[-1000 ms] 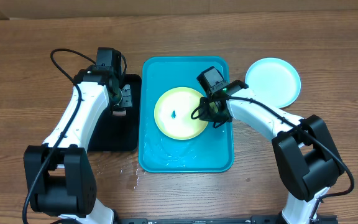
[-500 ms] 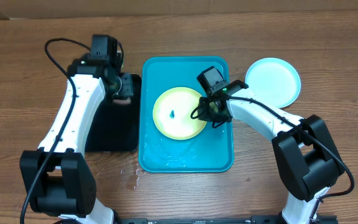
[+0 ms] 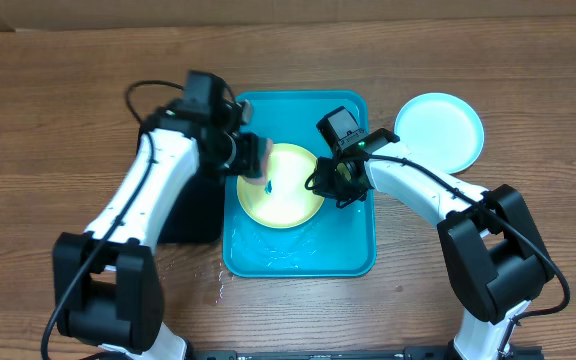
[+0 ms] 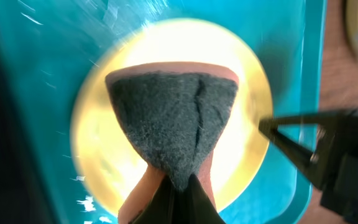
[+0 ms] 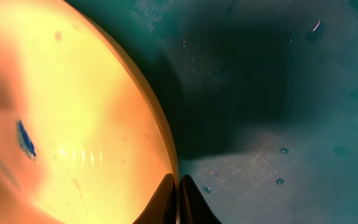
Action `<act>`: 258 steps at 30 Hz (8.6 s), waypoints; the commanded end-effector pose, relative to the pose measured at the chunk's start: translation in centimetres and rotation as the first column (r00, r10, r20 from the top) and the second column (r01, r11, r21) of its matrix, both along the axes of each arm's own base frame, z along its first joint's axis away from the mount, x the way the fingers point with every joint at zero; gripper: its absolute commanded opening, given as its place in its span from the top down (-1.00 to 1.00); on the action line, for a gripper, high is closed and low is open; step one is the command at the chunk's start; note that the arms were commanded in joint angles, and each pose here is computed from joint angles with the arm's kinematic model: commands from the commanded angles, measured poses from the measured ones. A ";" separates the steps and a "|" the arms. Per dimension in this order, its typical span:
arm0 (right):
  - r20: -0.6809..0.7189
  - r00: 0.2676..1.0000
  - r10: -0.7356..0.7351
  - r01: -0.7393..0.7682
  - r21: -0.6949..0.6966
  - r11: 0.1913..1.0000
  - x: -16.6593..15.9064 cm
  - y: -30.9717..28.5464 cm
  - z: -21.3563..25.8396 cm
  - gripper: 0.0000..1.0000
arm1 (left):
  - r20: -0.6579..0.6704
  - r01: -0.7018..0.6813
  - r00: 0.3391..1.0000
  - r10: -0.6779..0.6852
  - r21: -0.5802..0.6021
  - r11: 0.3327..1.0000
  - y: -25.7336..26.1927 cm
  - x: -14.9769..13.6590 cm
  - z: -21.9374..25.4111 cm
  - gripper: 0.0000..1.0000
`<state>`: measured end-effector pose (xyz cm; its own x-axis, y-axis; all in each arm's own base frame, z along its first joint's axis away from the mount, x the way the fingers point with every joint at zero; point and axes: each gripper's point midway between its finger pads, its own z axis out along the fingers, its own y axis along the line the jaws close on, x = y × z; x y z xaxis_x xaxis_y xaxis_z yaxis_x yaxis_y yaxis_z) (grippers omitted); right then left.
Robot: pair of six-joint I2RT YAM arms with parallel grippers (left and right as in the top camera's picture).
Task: Clean dirty plates on tray and stack at the side
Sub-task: 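Lift the sponge with the left gripper and bring it over the yellow plate, then scrub the yellow plate with the sponge while the right gripper holds it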
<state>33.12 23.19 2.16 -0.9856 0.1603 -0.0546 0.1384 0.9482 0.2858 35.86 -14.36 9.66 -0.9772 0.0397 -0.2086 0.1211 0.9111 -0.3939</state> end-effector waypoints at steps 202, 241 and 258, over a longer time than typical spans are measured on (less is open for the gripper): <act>0.017 1.000 -0.009 0.010 -0.015 1.000 -0.2 -0.3 -1.3 0.92 | -0.196 0.091 0.975 -0.101 -0.060 0.994 -4.9 1.6 -0.9 0.92; 0.015 1.000 -0.009 0.009 -0.015 1.000 -0.2 -0.3 -1.3 0.92 | -0.242 0.169 0.949 -0.200 -0.142 0.975 -8.7 -2.2 -6.7 0.92; 0.015 1.000 -0.010 0.010 -0.015 1.000 -0.2 -0.3 -1.3 0.92 | -0.148 0.047 0.989 0.000 0.314 0.948 -1.2 -0.3 -5.1 0.92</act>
<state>33.06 22.82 1.08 -0.9817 0.1769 -0.0701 0.1509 0.9482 0.2794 34.83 -16.86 5.34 -0.9902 0.1368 -0.0296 0.1399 0.9718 -0.1900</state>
